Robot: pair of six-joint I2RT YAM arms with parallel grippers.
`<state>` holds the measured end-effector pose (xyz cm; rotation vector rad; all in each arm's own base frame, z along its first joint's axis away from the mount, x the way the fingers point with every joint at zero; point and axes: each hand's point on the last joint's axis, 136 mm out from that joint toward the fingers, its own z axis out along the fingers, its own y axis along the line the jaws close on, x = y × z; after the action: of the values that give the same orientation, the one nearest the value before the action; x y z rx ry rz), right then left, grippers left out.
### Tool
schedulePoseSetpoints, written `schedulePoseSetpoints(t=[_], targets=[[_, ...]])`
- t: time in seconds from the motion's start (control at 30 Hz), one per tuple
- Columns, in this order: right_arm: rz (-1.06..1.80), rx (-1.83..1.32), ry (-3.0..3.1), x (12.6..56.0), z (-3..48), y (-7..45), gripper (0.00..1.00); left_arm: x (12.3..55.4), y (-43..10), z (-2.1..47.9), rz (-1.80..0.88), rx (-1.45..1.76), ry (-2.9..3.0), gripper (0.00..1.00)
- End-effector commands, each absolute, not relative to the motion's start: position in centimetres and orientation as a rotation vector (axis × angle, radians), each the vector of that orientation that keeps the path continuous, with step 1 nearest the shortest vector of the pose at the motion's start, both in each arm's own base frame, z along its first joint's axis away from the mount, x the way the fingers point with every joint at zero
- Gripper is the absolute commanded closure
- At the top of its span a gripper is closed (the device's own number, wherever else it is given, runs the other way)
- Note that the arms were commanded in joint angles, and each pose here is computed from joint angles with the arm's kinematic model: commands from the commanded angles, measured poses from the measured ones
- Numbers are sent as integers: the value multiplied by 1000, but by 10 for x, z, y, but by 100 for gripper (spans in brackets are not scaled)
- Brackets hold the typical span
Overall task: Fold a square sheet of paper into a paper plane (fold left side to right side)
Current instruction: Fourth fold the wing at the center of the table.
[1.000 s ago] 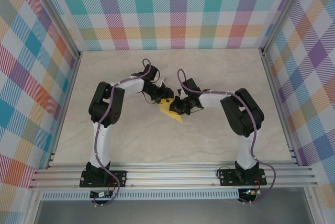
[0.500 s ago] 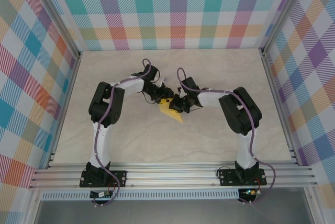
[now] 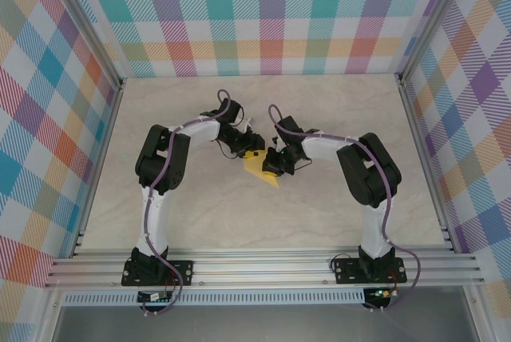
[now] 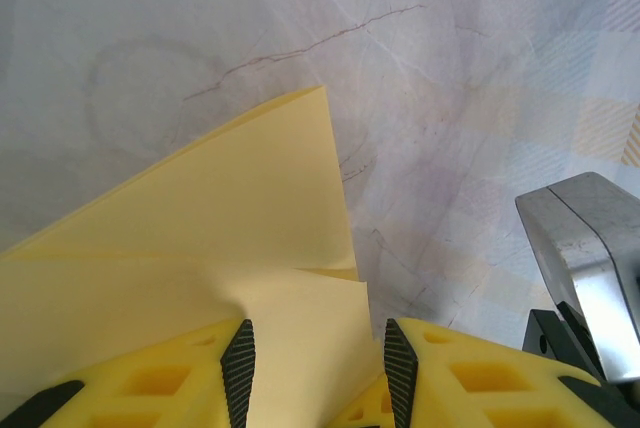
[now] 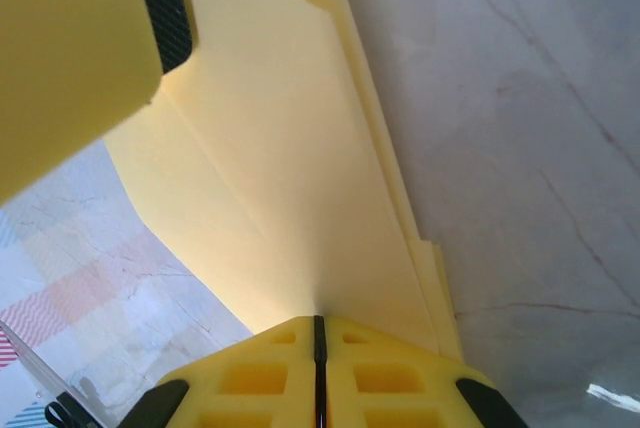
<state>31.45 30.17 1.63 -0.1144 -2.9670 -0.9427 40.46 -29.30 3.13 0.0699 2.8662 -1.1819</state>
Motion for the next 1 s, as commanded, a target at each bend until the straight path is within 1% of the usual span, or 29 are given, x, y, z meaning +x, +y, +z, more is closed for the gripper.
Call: schedulePoseSetpoints(t=[0.0,0.43,0.53,0.67,0.8,0.83,0.9,0.97], targets=[[-686,-123,-2861,265,-4,269,93,395,-275,-9,-1007,20,2969,59],[-610,-207,-2830,219,-15,226,92,398,-279,1,-1033,45,2947,57],[-651,-206,-2839,217,-12,225,92,400,-282,11,-1069,59,2932,56],[-725,-116,-2897,226,8,228,90,412,-295,49,-1188,91,2864,54],[-841,-2,-2999,247,37,234,88,434,-304,105,-1265,147,2763,51],[-851,22,-3030,251,42,234,86,437,-304,116,-1269,156,2745,50],[-863,72,-3100,261,55,232,78,444,-301,141,-1276,172,2688,48],[-870,92,-3176,271,64,229,71,447,-293,154,-1257,157,2663,48]])
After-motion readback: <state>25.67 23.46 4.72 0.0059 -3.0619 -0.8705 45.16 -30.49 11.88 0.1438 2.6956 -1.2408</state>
